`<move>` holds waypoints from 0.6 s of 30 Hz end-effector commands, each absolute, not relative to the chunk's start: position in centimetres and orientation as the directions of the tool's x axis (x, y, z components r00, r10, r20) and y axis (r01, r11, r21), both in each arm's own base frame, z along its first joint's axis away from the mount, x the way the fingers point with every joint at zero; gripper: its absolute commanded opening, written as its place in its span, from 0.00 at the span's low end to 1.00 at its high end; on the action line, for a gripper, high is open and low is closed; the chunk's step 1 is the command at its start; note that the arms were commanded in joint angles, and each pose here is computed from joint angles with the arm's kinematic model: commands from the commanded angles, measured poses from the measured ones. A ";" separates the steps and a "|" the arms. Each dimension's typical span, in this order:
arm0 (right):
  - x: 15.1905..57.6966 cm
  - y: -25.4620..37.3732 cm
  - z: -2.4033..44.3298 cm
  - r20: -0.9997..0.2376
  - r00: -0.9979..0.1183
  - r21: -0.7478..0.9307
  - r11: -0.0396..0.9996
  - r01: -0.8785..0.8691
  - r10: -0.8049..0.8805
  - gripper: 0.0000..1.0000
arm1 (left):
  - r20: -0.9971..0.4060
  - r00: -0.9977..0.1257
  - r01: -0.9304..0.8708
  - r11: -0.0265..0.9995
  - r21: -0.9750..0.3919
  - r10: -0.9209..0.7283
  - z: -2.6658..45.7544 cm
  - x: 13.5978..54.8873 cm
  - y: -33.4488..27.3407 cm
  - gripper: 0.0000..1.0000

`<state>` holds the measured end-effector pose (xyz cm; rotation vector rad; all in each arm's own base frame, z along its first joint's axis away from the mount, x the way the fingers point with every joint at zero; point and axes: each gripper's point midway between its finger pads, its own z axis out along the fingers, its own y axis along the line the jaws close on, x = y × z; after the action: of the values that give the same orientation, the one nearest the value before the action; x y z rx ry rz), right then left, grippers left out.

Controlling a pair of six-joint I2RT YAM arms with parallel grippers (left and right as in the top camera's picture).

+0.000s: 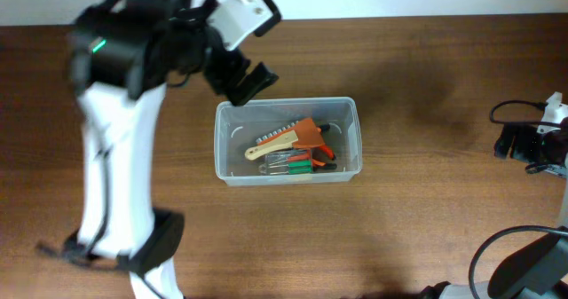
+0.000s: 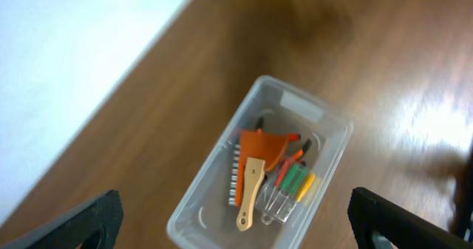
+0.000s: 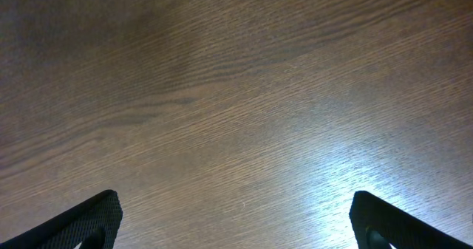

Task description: Pack container

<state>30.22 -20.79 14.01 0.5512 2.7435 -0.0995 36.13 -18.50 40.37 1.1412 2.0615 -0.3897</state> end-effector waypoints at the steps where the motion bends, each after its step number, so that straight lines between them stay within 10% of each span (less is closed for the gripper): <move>1: 30.3 -20.7 14.3 -0.350 -0.860 0.009 0.919 0.394 0.372 0.99 | -0.794 -0.342 0.712 0.690 0.129 0.502 46.0 31.9 -15.4 0.99; 8: 30.3 -20.7 14.3 -0.350 -0.860 0.009 0.919 0.394 0.372 0.99 | -0.839 -0.296 0.688 0.711 0.145 0.457 49.2 23.3 -12.8 0.99; 18: 30.3 -20.7 14.3 -0.350 -0.860 0.009 0.919 0.394 0.372 0.99 | -0.775 -0.485 0.624 0.781 0.017 0.404 40.5 12.6 -8.8 0.99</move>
<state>30.22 -20.79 14.00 0.5511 2.7434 -0.0990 14.37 -9.81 42.92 0.8628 2.0852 -0.3212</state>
